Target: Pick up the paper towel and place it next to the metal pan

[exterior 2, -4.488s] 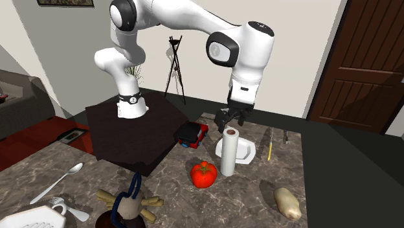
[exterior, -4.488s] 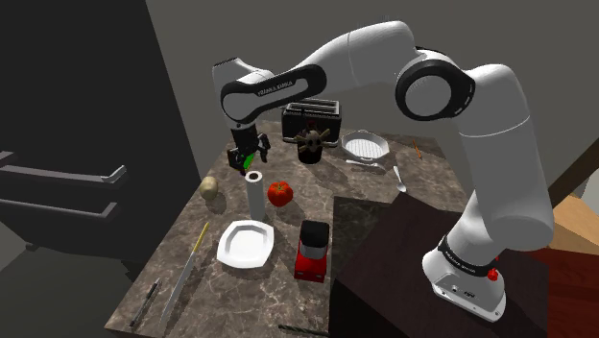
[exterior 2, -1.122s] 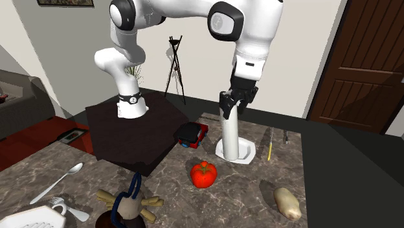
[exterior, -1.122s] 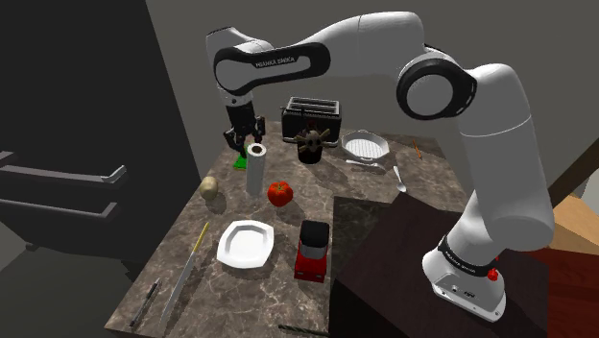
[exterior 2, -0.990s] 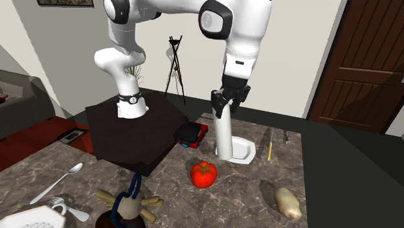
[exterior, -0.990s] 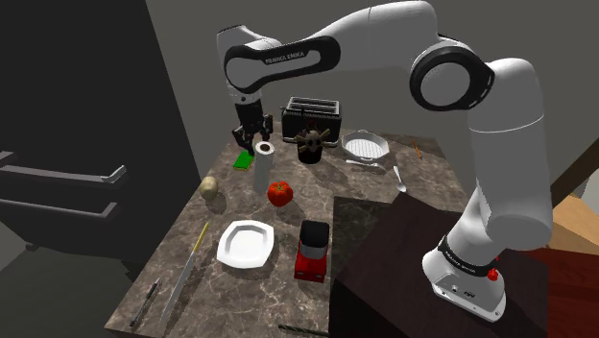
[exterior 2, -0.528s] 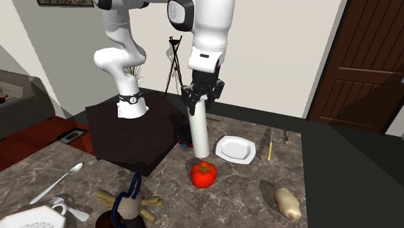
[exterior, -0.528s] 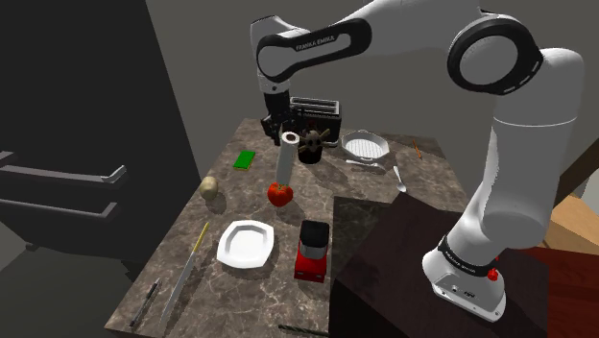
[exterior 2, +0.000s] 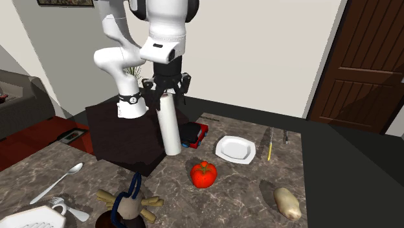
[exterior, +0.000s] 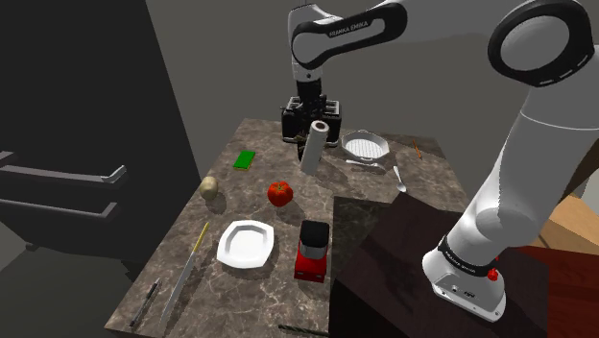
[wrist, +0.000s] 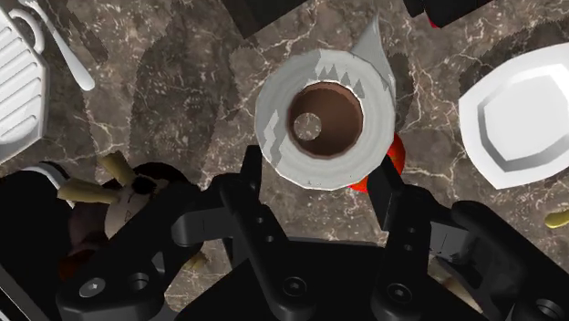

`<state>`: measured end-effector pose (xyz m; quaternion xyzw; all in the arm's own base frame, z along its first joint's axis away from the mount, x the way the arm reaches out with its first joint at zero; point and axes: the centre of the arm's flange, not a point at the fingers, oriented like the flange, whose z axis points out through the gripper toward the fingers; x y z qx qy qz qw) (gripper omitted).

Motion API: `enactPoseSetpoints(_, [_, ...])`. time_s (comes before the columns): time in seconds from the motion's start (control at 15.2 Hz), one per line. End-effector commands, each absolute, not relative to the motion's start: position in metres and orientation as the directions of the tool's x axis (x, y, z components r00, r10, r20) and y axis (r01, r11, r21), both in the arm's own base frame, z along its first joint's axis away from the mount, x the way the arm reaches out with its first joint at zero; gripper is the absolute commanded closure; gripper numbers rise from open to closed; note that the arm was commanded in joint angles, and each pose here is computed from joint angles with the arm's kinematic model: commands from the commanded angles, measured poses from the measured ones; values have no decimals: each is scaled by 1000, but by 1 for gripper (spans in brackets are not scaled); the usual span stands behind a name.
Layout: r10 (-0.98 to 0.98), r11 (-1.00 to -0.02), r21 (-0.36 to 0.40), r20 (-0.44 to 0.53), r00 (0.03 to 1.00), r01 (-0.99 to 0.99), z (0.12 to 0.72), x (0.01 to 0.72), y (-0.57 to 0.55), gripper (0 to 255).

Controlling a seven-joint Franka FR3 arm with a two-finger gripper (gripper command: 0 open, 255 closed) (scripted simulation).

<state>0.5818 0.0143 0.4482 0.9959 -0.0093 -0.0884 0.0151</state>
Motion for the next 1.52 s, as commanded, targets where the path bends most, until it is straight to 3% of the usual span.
enactPoseSetpoints(0.0, [-20,-999,31,-176,984,-15,452,569,-9,255])
enactPoseSetpoints(1.45, [-20,-999,31,-176,984,-15,512,439,-261,255])
